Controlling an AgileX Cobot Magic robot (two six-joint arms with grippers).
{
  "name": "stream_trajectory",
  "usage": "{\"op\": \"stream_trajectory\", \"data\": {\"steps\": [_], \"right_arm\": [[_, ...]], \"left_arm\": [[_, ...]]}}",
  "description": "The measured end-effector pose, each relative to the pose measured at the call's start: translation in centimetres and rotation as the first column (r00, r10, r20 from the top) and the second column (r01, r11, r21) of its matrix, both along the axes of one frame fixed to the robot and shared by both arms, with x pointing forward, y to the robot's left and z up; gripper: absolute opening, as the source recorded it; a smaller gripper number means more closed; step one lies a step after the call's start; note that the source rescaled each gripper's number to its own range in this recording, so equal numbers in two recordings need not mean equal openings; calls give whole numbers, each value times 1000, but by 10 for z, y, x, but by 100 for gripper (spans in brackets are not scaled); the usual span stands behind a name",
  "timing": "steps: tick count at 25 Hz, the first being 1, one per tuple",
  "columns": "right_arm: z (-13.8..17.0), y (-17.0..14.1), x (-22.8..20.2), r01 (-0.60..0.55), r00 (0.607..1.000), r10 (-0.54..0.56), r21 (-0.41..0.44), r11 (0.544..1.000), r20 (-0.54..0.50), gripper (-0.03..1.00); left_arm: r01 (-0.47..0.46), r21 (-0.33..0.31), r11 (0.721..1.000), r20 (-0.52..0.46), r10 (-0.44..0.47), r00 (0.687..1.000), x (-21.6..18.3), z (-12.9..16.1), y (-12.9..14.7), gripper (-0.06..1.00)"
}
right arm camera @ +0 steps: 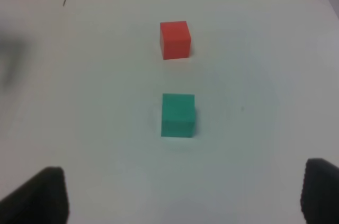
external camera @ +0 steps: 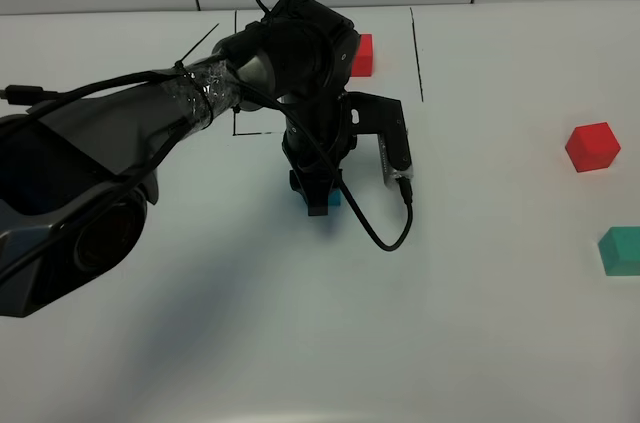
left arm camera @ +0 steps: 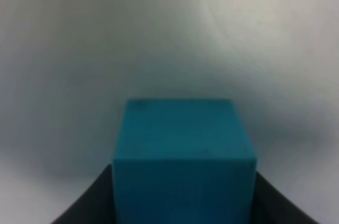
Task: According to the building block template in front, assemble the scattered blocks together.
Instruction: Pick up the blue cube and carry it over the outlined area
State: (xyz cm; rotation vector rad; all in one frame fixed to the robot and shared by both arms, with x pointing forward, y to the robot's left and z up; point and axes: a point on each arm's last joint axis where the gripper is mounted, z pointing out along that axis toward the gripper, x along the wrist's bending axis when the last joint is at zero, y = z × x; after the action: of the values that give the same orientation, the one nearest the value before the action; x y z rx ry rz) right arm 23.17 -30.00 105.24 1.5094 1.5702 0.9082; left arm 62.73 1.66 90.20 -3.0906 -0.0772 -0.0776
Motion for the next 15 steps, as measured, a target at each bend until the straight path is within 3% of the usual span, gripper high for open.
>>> {"op": "stream_trajectory", "data": {"steps": [8, 15], "right_arm": [[0, 0, 0, 0, 1000, 0, 2, 1000, 0, 92], [0, 0, 0, 0, 1000, 0, 2, 1000, 0, 92]], "left_arm": [[85, 2, 996, -1, -85, 996, 1, -1, -1, 0], [99, 1, 995, -1, -99, 995, 1, -1, -1, 0]]}}
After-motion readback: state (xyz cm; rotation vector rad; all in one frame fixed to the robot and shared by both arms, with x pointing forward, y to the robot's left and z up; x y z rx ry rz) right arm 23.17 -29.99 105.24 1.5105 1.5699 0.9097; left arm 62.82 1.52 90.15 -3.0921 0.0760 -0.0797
